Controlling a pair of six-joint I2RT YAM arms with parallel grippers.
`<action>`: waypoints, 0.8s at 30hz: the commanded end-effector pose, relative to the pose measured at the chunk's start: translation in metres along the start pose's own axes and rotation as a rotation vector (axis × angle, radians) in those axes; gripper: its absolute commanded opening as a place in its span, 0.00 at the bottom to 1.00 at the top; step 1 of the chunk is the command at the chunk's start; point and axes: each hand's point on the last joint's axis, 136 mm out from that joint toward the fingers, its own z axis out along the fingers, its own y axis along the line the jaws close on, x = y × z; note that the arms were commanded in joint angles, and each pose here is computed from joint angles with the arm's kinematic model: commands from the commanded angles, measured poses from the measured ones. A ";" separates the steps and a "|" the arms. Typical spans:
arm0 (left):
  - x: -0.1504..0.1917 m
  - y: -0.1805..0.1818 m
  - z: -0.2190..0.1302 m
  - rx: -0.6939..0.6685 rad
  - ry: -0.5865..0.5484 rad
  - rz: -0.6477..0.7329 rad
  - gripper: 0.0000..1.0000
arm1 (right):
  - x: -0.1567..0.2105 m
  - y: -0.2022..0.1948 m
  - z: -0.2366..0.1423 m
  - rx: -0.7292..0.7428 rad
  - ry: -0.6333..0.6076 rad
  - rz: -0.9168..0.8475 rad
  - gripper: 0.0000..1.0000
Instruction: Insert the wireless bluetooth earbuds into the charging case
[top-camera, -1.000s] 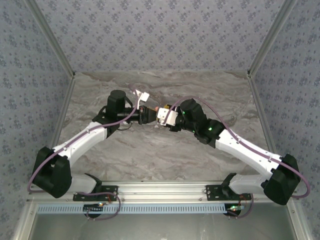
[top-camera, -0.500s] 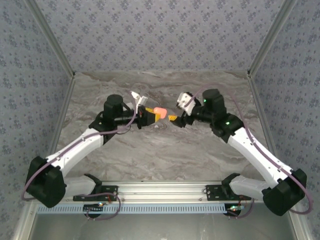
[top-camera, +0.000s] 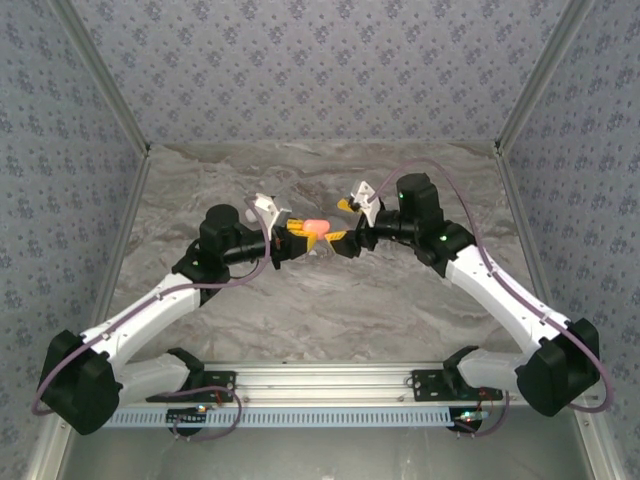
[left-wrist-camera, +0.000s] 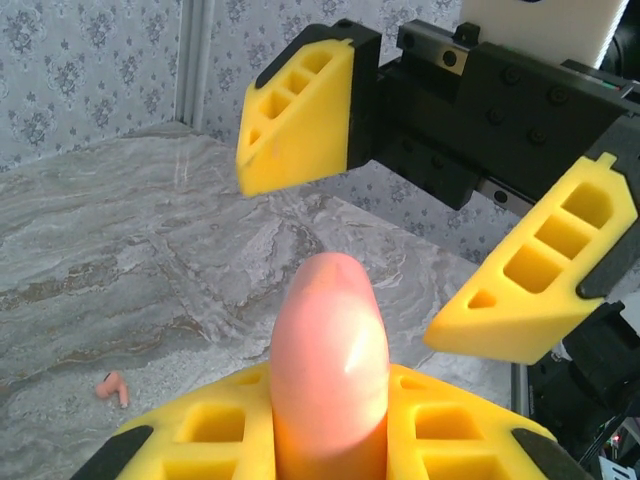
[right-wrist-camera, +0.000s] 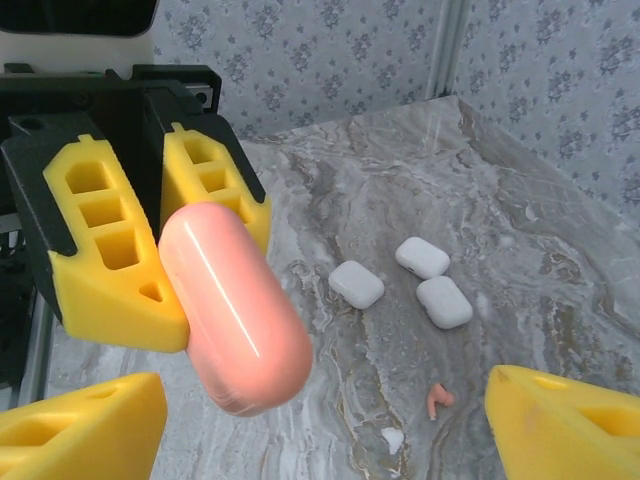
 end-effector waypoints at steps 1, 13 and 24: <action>-0.016 -0.009 -0.004 0.019 -0.053 0.072 0.09 | -0.022 -0.003 0.001 0.007 -0.048 -0.009 0.85; -0.010 -0.015 -0.003 0.029 -0.028 0.104 0.08 | -0.024 -0.023 0.008 0.072 -0.012 -0.007 0.79; -0.009 -0.013 -0.003 0.013 -0.024 0.109 0.08 | -0.021 -0.036 0.007 0.092 0.017 0.011 0.77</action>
